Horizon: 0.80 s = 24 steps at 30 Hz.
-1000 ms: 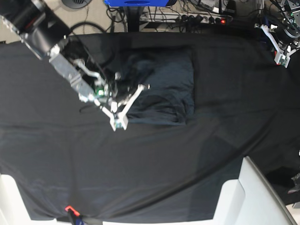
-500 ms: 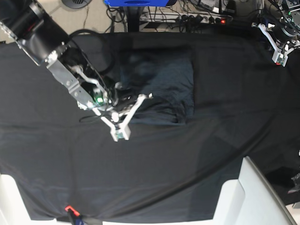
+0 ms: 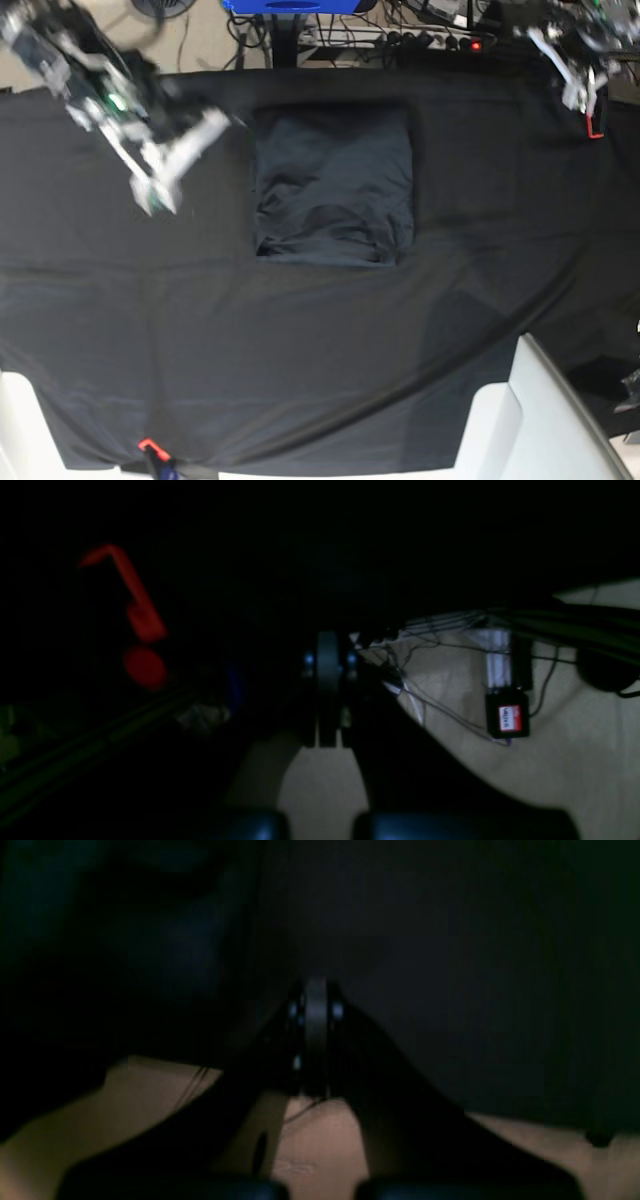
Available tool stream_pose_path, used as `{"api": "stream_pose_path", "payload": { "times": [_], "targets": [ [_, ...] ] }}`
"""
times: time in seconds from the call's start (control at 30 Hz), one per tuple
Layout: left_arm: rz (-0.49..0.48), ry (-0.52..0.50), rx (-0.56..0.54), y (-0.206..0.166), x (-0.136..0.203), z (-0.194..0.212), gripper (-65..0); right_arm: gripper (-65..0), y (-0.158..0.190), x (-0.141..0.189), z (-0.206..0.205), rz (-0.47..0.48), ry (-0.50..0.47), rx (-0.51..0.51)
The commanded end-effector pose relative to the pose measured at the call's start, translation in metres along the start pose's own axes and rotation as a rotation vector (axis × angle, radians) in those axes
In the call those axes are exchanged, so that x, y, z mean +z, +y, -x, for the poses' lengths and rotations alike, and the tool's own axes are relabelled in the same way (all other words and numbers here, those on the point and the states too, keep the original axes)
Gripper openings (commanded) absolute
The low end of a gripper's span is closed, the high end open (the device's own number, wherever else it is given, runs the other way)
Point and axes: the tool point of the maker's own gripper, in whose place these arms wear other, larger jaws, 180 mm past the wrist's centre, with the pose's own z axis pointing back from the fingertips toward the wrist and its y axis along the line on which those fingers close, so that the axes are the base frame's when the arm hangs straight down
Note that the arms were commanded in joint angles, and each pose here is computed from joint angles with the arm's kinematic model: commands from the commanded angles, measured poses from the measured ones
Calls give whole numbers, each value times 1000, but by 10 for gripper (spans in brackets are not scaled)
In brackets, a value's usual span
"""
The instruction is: Fold the T-shirt properly
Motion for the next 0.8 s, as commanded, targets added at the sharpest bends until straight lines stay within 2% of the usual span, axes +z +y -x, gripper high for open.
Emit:
{"api": "stream_pose_path", "payload": {
  "times": [0.0,0.1,0.23,0.27,0.4,0.5,0.57,0.63,0.7,0.77],
  "targets": [
    [43,3,-6,-12,6,11,-650,-650,-6,11,9,6,4,-27],
    [147,43,16,-51,11,47,-650,-650,-26,35,72,53,142,-115],
    [230,112,124,-88,13,99,-650,-650,-30,44,149,87,328,-117],
    [242,125,170,-97,13,114,-650,-650,-30,41,166,93,369,-91],
    [342,124,328,-146,-2,151,-650,-650,-46,2,224,165,466,139],
    [437,172,398,-179,-19,173,-650,-650,-70,-27,279,247,621,267],
    [464,229,382,-192,-31,184,-650,-650,-89,-40,307,319,690,335],
    [464,299,294,-196,-44,191,-650,-650,-116,-54,326,399,694,459],
    [480,283,166,-203,-65,173,-650,-648,-132,-68,325,383,625,627],
    [481,261,64,-208,-80,158,-650,-647,-132,-79,316,307,510,700]
  ]
}}
